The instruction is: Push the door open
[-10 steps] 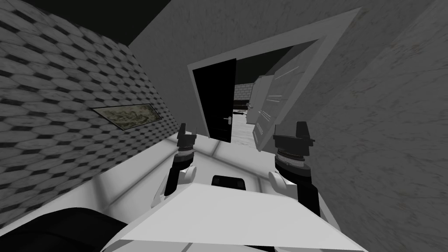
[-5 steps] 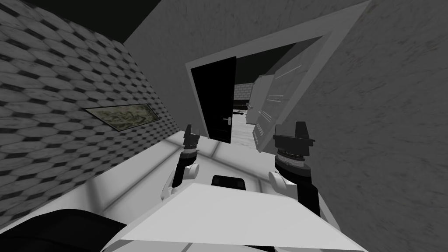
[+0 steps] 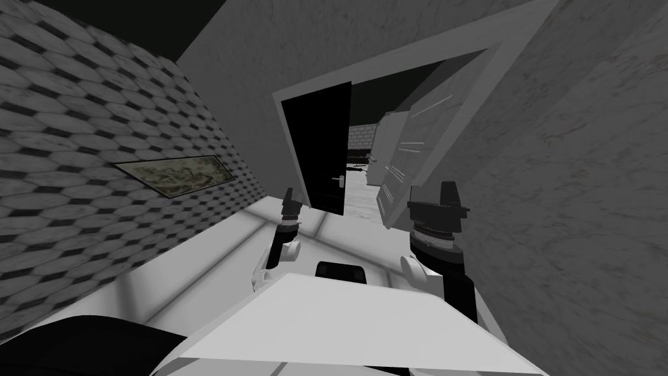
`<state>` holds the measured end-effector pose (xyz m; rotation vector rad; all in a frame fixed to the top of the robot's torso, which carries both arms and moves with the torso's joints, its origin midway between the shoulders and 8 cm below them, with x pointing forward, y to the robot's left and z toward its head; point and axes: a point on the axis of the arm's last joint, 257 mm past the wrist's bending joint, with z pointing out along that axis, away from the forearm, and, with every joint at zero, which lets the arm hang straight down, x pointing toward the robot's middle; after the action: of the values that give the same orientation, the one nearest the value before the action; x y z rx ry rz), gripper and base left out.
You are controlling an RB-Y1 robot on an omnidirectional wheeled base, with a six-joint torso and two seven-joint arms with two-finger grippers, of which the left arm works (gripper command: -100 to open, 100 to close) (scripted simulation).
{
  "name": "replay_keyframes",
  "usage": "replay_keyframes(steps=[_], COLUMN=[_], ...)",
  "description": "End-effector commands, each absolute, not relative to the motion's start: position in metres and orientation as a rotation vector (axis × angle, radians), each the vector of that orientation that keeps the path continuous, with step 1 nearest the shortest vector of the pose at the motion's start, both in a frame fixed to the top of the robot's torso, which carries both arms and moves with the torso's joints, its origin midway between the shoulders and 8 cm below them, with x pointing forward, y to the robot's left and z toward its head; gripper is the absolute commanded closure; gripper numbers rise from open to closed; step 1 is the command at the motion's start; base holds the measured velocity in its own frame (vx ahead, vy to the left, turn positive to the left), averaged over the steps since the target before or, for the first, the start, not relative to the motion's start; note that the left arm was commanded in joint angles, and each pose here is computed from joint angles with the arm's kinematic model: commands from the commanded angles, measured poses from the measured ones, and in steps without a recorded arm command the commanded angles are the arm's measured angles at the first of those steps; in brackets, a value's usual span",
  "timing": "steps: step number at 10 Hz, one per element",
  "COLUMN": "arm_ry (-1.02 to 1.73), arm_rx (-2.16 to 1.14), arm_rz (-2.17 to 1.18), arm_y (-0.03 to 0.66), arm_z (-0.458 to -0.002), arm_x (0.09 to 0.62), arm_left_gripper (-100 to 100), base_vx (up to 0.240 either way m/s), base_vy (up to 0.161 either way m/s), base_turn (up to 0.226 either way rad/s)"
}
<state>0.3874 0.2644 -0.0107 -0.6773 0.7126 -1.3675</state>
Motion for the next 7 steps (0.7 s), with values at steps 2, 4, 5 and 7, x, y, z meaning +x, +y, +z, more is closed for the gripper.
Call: replay_keyframes(steps=[2,4,5,7], arm_ry=[0.738,0.756,0.763,0.782], arm_rx=[-0.698,-0.715,-0.72,-0.739], arm_rz=[-1.374,-1.374,-1.377,-1.376], arm_y=[0.261,0.261,0.259,0.259], arm_z=[-0.027,-0.038,-0.043,-0.055], arm_x=[0.407,0.416,0.423,0.432], arm_left_gripper=[-100,-100,-100,-100], base_vx=[0.097,0.059,0.08,0.058], base_vy=[0.005,-0.008,-0.002,0.004], base_turn=[-0.021,-0.007,-0.018,-0.011])
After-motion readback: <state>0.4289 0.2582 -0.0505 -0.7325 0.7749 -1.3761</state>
